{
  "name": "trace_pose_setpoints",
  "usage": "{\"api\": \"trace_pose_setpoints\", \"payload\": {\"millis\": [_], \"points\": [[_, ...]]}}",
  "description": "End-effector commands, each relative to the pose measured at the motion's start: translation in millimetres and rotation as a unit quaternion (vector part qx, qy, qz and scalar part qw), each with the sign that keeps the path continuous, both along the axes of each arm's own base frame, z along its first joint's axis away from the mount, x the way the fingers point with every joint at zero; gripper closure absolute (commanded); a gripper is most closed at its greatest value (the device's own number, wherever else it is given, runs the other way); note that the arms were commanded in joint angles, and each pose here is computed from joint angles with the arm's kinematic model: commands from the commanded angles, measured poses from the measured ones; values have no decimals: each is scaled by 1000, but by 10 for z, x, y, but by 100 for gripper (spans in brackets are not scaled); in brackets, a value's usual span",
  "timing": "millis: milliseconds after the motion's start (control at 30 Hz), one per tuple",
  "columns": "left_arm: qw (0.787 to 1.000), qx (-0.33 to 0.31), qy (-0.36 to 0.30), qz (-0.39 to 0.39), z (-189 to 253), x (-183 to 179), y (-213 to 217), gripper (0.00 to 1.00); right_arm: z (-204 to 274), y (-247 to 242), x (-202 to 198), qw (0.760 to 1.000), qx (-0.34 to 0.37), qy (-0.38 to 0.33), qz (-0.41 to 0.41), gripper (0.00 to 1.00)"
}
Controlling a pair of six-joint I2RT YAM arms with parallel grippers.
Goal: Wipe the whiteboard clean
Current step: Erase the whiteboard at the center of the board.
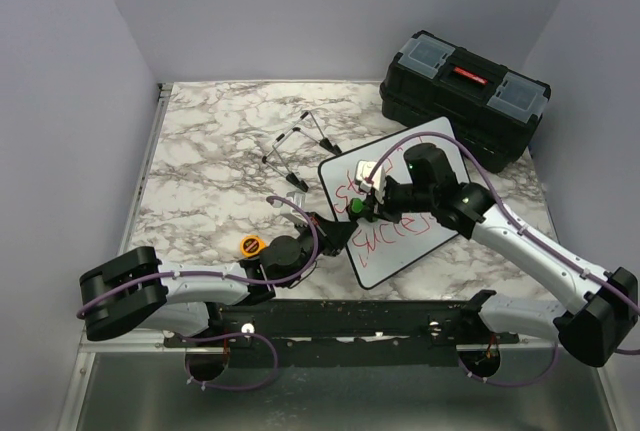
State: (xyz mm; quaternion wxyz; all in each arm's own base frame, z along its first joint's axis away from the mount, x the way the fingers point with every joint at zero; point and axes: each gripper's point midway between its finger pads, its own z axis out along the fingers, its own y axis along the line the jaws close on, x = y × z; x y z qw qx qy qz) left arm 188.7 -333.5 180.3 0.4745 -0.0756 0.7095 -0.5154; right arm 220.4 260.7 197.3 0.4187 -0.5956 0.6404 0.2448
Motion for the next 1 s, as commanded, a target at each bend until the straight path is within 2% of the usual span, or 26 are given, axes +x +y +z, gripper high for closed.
{"api": "trace_pose_setpoints", "payload": {"millis": [0, 333, 567, 767, 967], "points": [[1000, -3, -19, -7, 84, -23, -58, 100, 167, -81, 227, 998, -4, -40, -54, 99], [1000, -7, -4, -10, 79, -4, -162, 100, 276, 186, 105, 1000, 18, -8, -6, 100], [1000, -2, 6, 4, 66, 21, -104, 100, -12, 305, -99, 1000, -10, 11, 24, 99], [1000, -3, -28, -10, 132, -11, -112, 100, 13, 138, 333, 993, -40, -37, -101, 99], [998, -5, -57, -29, 174, -66, -120, 100, 65, 155, 414, 991, -28, -39, -125, 99]]}}
